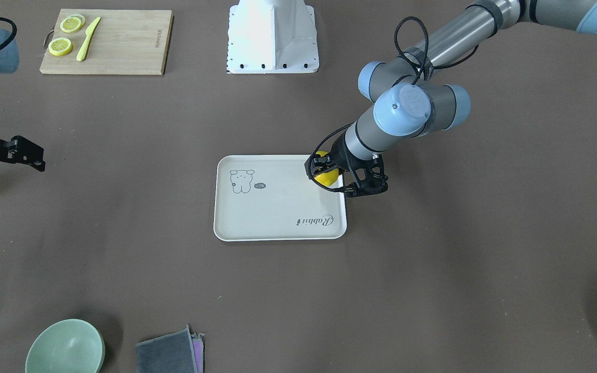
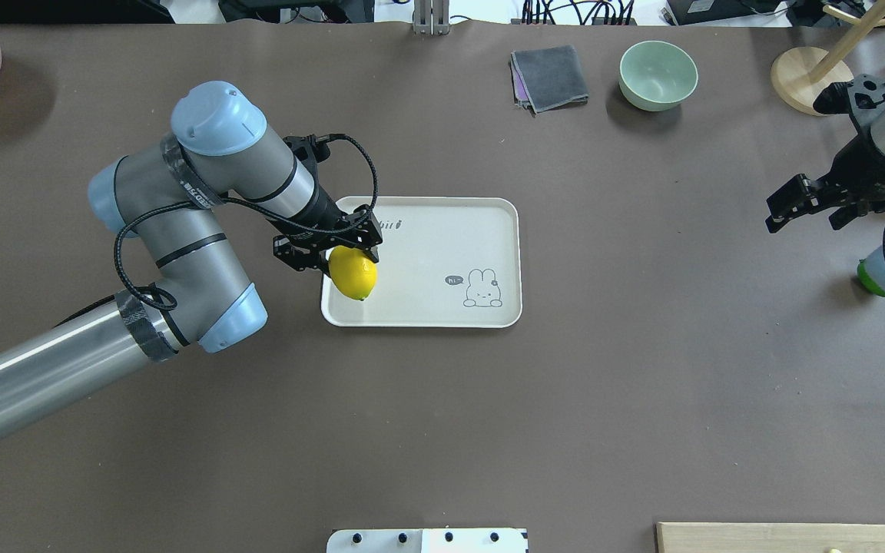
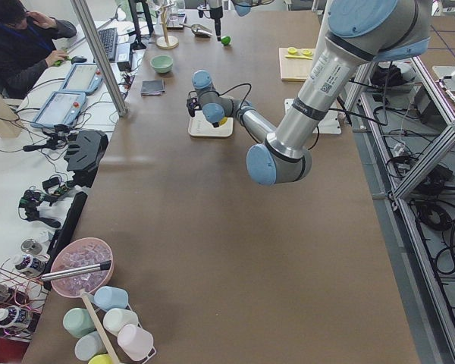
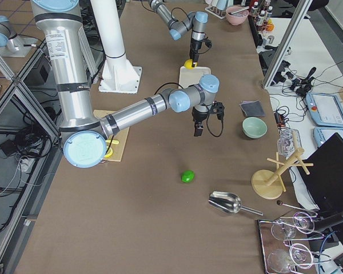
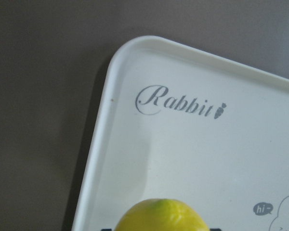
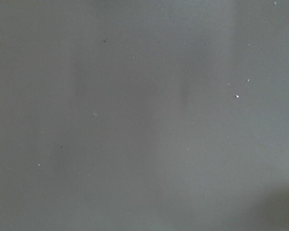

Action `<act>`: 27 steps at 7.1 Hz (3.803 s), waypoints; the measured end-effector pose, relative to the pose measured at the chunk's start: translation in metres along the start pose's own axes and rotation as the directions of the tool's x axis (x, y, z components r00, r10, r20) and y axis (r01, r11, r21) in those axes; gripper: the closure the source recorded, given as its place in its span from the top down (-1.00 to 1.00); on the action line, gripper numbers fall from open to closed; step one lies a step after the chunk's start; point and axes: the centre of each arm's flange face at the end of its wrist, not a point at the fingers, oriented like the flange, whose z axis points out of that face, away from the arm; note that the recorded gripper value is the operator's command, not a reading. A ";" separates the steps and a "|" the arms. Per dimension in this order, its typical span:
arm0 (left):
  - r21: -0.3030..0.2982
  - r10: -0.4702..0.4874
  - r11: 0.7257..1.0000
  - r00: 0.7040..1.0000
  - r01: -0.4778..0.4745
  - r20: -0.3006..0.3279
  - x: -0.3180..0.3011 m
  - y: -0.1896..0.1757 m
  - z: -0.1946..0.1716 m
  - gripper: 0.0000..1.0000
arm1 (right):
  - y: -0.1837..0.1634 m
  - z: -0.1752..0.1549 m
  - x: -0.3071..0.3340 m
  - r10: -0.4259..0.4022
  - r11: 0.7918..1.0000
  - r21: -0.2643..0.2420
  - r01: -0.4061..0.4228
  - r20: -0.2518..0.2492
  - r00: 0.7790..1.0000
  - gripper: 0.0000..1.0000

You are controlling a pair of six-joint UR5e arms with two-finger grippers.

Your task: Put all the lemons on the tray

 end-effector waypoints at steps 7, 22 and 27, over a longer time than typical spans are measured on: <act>0.008 -0.009 1.000 1.000 0.009 -0.030 -0.105 -0.082 -0.104 0.94 | 0.001 -0.003 -0.018 0.012 1.000 0.006 -0.012 0.012 1.000 1.00; 0.057 0.336 0.935 0.925 -0.351 0.179 -0.324 -0.158 -0.134 0.94 | 0.042 0.052 0.126 -0.613 0.787 -0.197 0.584 -0.152 0.775 1.00; 0.056 0.335 0.935 0.925 -0.350 0.179 -0.325 -0.158 -0.133 0.94 | 0.032 0.095 0.187 -0.555 0.829 -0.183 0.528 -0.157 0.817 0.99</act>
